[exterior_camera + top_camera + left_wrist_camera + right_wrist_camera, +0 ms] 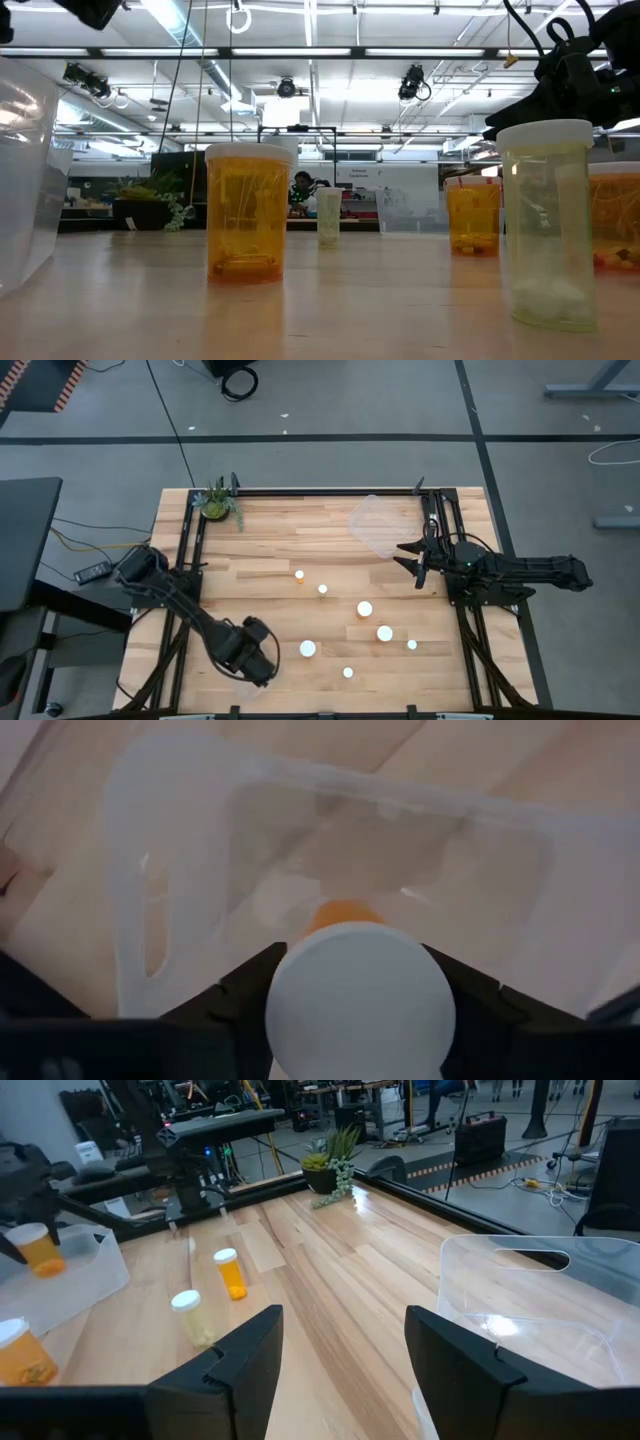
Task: Pick and place medicine bottles into bin by pill shape (circle, oval)
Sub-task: Put the big orange pill bottle into the bottom transparent bin
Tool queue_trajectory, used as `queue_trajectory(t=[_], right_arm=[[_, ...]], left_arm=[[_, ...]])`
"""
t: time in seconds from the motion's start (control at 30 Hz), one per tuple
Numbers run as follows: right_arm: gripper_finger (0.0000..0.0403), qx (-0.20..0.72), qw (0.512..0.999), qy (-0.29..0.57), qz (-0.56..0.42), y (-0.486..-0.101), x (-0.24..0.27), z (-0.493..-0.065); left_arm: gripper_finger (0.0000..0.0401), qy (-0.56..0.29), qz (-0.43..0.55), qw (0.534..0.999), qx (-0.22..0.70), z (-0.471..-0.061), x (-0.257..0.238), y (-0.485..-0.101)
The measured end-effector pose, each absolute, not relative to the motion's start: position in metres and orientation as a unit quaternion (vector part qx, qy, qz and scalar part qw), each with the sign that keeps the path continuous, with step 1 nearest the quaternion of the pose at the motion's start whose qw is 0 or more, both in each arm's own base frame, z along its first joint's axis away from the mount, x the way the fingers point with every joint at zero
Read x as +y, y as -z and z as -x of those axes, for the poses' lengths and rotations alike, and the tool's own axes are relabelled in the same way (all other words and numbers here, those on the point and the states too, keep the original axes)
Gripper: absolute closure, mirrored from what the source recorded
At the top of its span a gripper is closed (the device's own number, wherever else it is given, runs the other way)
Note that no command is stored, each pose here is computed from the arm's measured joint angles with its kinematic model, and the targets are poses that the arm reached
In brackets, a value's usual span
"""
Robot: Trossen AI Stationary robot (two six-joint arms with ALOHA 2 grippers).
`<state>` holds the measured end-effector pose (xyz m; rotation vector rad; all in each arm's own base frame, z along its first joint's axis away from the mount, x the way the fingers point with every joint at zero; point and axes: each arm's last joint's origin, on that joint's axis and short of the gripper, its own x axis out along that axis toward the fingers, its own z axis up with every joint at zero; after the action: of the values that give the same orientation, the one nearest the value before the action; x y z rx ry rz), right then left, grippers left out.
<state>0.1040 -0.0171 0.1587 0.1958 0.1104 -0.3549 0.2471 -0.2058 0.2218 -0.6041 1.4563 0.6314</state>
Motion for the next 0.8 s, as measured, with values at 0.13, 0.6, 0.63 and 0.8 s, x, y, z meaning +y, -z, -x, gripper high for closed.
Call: queue_trajectory(t=[0.13, 0.6, 0.63, 0.8], right_arm=[[0.0185, 0.055, 0.978, 0.176, -0.097, -0.159, -0.017, -0.104], [0.0185, 0.055, 0.978, 0.176, -0.097, -0.159, -0.017, -0.104], [0.0185, 0.055, 0.978, 0.176, -0.097, -0.159, -0.017, -0.104], [0.0185, 0.055, 0.978, 0.176, -0.097, -0.159, -0.017, -0.104]], left_arm=[[0.0195, -0.286, 0.259, 0.657, 0.648, -0.240, -0.208, -0.214], [0.0192, -0.292, 0.250, 0.654, 0.652, -0.226, -0.210, -0.188], [0.0192, -0.292, 0.248, 0.653, 0.653, -0.225, -0.211, -0.187], [0.0171, -0.301, 0.242, 0.649, 0.656, -0.217, -0.212, -0.182]])
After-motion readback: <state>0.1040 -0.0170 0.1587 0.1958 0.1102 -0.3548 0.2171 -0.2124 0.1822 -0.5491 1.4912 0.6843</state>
